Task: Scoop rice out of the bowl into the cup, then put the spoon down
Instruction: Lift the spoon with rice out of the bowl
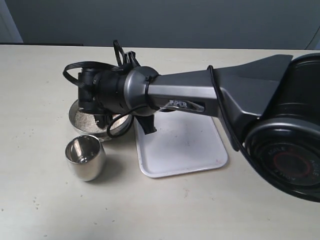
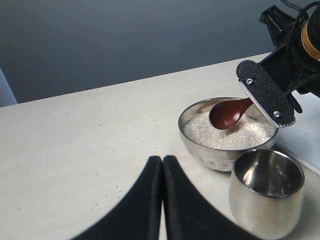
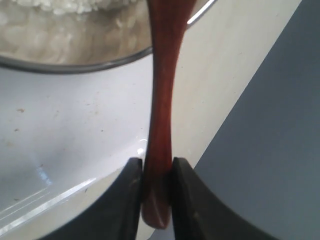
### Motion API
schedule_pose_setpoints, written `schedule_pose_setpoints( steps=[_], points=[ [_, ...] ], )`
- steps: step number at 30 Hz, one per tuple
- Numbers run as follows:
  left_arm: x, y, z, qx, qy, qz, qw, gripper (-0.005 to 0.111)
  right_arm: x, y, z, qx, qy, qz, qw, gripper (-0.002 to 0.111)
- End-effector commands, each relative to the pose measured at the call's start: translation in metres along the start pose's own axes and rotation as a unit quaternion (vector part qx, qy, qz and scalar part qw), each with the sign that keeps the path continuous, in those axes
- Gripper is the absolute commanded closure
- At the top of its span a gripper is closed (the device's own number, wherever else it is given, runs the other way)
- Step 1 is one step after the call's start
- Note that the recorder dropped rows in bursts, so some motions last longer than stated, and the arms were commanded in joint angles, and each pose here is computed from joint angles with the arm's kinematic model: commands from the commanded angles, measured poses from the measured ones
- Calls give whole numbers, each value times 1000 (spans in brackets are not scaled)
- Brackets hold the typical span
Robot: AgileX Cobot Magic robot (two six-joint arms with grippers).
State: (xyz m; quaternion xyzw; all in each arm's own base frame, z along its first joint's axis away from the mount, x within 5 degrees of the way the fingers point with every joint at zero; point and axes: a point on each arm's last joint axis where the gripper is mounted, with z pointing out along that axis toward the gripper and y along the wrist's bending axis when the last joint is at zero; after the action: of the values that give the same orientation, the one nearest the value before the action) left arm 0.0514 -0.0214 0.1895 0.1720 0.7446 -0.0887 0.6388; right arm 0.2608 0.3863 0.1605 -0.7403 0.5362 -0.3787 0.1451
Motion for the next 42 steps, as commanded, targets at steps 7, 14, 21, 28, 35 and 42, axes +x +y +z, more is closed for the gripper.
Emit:
schedule_pose_setpoints(
  steps=[7,14,21,28,35,42],
  points=[
    [-2,0,-1,0,-11,-1,1000,106,2,-2,0,5,6,1,1000,109],
    [-2,0,-1,0,-11,0,1000,106,2,-2,-1,8,8,-1,1000,109],
    [-2,0,-1,0,-11,0,1000,106,2,0,-2,1,11,-2,1000,109],
    [-2,0,-1,0,-11,0,1000,106,0,-1,-7,27,21,-12,999,109],
    [-2,0,-1,0,-11,0,1000,106,-1,-2,-7,31,18,-6,999,109],
    [-2,0,-1,0,-11,0,1000,106,-9,9,1,24,33,-26,999,109]
  ],
)
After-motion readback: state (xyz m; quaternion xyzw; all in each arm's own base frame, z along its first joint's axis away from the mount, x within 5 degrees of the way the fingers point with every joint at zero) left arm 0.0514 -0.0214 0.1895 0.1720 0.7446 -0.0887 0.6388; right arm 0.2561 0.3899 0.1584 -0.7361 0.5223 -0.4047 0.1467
